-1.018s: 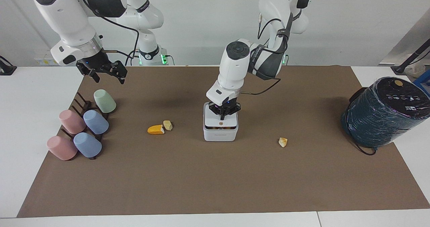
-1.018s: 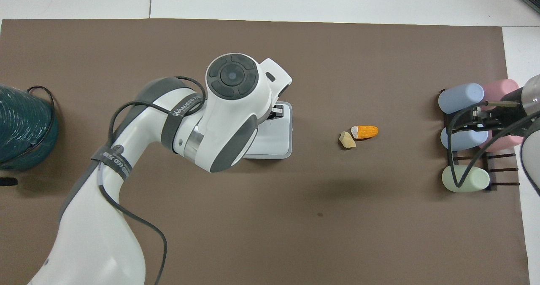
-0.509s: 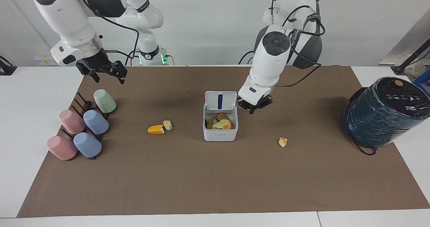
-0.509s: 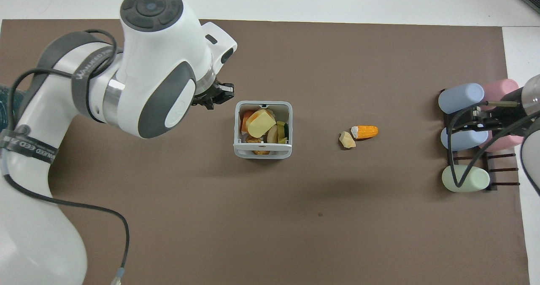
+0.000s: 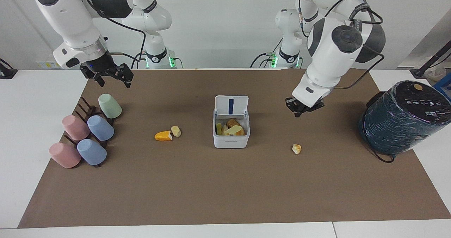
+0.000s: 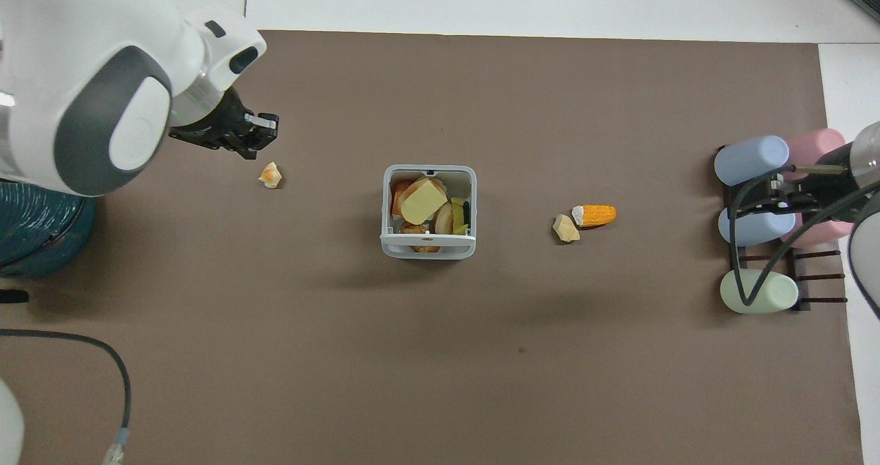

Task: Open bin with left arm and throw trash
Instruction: 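Pull the left gripper back from the open bin, then reach the right gripper toward the orange carrot piece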

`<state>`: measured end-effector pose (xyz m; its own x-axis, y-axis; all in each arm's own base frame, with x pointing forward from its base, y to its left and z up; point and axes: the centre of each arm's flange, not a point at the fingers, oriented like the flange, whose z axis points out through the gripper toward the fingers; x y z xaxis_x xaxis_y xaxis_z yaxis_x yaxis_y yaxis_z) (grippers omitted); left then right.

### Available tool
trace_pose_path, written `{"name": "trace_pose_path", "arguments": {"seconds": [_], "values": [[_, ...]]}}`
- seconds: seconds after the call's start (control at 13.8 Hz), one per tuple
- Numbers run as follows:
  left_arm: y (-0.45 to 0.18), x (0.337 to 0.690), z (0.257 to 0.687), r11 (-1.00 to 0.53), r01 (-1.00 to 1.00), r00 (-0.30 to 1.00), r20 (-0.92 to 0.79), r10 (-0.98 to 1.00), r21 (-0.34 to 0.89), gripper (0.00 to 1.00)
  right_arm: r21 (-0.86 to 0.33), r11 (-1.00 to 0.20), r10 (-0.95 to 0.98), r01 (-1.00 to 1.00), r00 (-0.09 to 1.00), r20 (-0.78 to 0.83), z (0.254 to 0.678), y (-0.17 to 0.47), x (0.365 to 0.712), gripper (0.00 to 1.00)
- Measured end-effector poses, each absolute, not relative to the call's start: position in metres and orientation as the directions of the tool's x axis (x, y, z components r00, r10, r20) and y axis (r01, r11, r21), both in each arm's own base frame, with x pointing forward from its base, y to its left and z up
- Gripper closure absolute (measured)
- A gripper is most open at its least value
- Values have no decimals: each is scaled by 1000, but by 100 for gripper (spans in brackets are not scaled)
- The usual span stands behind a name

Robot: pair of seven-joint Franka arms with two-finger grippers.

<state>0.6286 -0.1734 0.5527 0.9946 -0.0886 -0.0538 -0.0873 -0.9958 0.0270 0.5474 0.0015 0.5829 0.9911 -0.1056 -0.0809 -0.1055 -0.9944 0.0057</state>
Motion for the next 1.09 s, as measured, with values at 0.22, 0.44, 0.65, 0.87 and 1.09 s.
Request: {"name": "trace_pose_path", "arguments": {"seconds": [0.22,0.44,0.65,0.87,1.09], "values": [[-117,635,568,-992,-121,992,-34,-122,37,84,6,-994,-106,-106,991,-81,583,1,547,0],[-104,634,575,-989,-141,990,-23,-141,38,69,6,-994,-106,-106,991,-81,583,1,547,0],[-105,634,576,-988,-146,989,-21,-147,39,36,6,-994,-106,-106,991,-81,583,1,547,0],[-105,634,578,-988,-149,989,-12,-150,39,5,6,-994,-106,-106,991,-81,583,1,547,0],[-106,634,579,-988,-150,989,0,-150,40,0,6,-994,-106,-106,991,-81,583,1,547,0]]}}
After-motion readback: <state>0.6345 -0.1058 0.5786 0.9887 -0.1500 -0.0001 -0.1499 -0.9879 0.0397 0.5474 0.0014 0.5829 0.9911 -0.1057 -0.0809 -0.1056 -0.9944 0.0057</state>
